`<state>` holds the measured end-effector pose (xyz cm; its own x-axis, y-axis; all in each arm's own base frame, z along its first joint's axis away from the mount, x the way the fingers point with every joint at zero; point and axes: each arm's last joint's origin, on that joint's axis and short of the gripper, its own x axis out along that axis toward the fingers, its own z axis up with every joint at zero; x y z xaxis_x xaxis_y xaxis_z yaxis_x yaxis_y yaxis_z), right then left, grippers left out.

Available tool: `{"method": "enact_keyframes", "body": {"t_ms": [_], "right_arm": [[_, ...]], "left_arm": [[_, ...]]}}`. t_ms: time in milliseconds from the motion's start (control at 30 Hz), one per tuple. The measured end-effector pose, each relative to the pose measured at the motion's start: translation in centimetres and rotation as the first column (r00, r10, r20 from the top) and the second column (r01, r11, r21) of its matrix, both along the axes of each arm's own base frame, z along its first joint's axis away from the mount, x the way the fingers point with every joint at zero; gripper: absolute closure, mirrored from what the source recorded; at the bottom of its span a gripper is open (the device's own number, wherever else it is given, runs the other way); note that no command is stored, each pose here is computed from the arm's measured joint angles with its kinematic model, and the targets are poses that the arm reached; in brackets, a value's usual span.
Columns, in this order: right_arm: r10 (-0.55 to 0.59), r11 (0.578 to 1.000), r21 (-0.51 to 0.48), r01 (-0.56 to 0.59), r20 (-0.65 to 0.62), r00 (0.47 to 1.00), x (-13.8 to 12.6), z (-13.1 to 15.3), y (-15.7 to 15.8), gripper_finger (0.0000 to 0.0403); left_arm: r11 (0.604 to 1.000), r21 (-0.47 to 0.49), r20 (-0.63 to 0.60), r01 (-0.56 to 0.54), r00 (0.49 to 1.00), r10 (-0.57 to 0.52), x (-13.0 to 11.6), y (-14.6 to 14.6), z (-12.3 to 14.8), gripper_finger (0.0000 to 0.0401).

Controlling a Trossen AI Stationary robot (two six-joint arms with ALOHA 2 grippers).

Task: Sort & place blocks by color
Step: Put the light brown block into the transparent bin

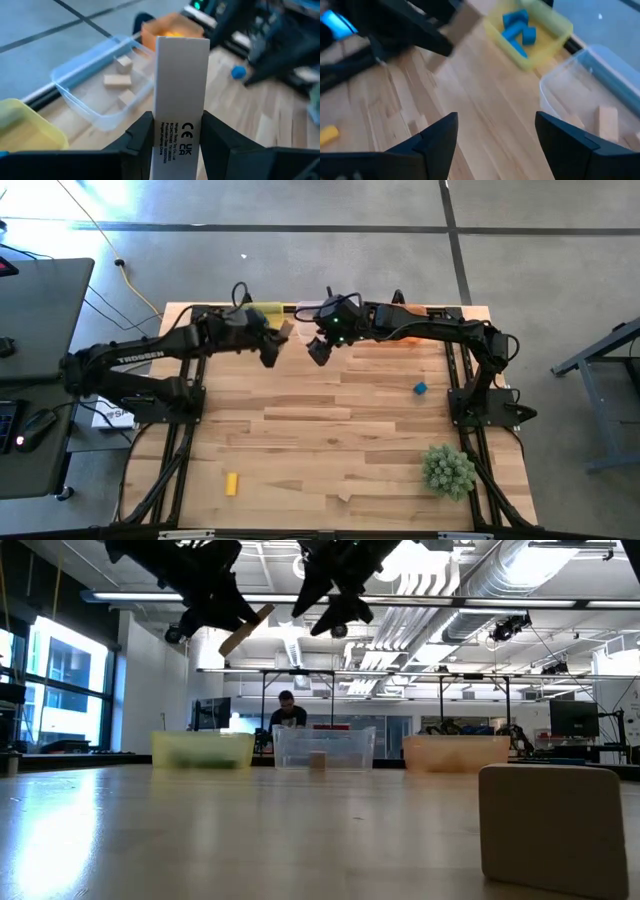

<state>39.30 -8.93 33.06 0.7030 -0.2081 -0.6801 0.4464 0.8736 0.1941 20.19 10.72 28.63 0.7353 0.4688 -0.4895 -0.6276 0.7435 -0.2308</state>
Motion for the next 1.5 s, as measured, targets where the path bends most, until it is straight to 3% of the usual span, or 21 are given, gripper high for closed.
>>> {"method": "enact_keyframes", "body": {"t_ms": [367, 700, 833, 1333, 1500], "right_arm": [[-0.092, 0.996, 0.030, 0.088, 0.259, 0.961, 1.3, 1.9, -0.5, 0.0149], [-0.123, 0.990, -0.012, 0.138, 0.372, 0.920, 1.8, 2.8, -1.3, 0.0149], [-0.120, 0.988, -0.045, 0.149, 0.389, 0.913, 2.1, 2.6, -2.1, 0.0149], [-0.207, 0.974, -0.019, 0.224, 0.312, 0.927, 3.4, -0.5, -3.4, 0.0149], [-0.233, 0.969, -0.008, 0.248, 0.316, 0.920, 3.5, -0.8, -3.7, 0.0177]], "left_arm": [[0.995, -0.016, 0.255, -0.095, 0.962, 0.096, -0.6, 2.5, 1.9, 0.0302], [0.988, -0.011, 0.393, -0.152, 0.908, 0.144, -0.4, 3.8, 2.8, 0.0302], [0.989, -0.007, 0.406, -0.149, 0.903, 0.139, 0.3, 4.3, 2.5, 0.0302], [0.992, -0.015, 0.434, -0.123, 0.893, 0.117, 1.5, 5.0, 1.8, 0.0302], [0.992, -0.017, 0.438, -0.126, 0.891, 0.121, 1.5, 5.1, 1.8, 0.0302]]}}
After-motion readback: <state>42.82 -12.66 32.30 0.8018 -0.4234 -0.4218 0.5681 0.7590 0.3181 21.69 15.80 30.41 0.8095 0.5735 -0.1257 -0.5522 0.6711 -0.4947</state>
